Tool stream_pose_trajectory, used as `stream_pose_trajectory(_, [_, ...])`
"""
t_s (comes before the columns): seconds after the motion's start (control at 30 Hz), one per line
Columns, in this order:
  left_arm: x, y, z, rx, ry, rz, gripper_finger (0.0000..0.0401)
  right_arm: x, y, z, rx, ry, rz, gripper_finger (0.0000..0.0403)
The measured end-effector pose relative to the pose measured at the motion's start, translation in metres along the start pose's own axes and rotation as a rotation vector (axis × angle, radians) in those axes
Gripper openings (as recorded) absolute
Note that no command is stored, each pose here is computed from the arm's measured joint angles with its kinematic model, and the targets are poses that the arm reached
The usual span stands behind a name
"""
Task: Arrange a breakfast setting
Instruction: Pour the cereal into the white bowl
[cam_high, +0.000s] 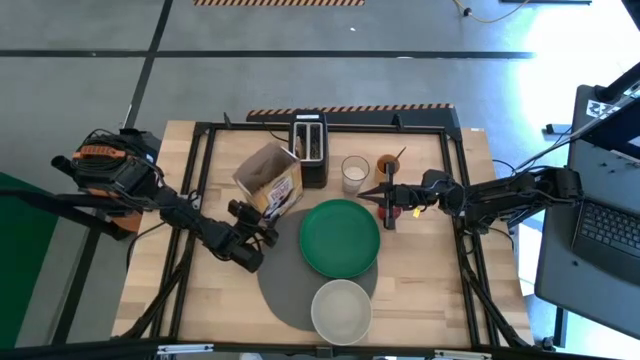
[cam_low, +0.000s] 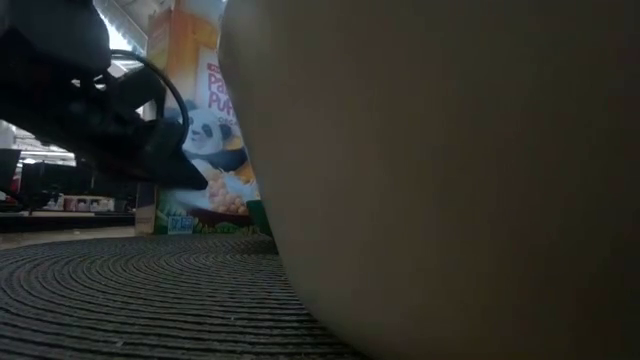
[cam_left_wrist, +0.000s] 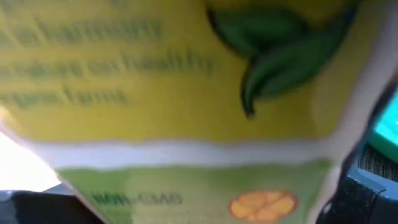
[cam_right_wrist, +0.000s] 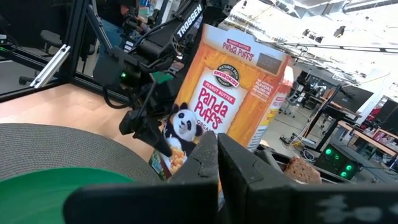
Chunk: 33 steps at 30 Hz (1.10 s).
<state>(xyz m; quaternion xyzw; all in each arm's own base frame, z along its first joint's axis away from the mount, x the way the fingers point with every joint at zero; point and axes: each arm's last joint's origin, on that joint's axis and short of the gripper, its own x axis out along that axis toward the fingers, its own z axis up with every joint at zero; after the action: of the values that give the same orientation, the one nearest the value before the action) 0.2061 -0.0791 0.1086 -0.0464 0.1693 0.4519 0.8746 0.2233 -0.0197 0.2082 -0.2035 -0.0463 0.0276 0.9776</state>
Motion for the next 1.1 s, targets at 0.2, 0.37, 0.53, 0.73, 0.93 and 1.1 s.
stream_pose_trajectory(0.2, [0.000, -0.001, 0.001, 0.013, -0.032, 0.009, 0.0354, 0.000, 0.000, 0.000, 0.000, 0.000, 0.000, 0.0000])
stream_pose_trajectory(0.37, [0.002, -0.002, -0.004, 0.029, -0.040, 0.020, 0.0311, 0.000, 0.000, 0.000, 0.000, 0.000, 0.000, 0.0000])
stream_pose_trajectory(0.53, [0.003, -0.003, -0.008, 0.037, -0.052, 0.026, 0.0251, 0.000, 0.000, 0.000, 0.001, 0.003, 0.002, 0.0000])
stream_pose_trajectory(0.73, [-0.003, -0.004, -0.010, 0.057, -0.081, 0.010, 0.0233, 0.000, 0.000, -0.001, 0.002, 0.008, 0.004, 0.0000])
stream_pose_trajectory(0.93, [-0.010, -0.006, -0.012, 0.071, -0.082, -0.022, 0.0236, 0.000, 0.001, -0.001, 0.003, 0.015, 0.007, 0.0000])
stream_pose_trajectory(1.1, [-0.018, -0.007, -0.015, 0.088, -0.087, -0.056, 0.0233, 0.000, 0.001, -0.001, 0.003, 0.015, 0.007, 0.0000])
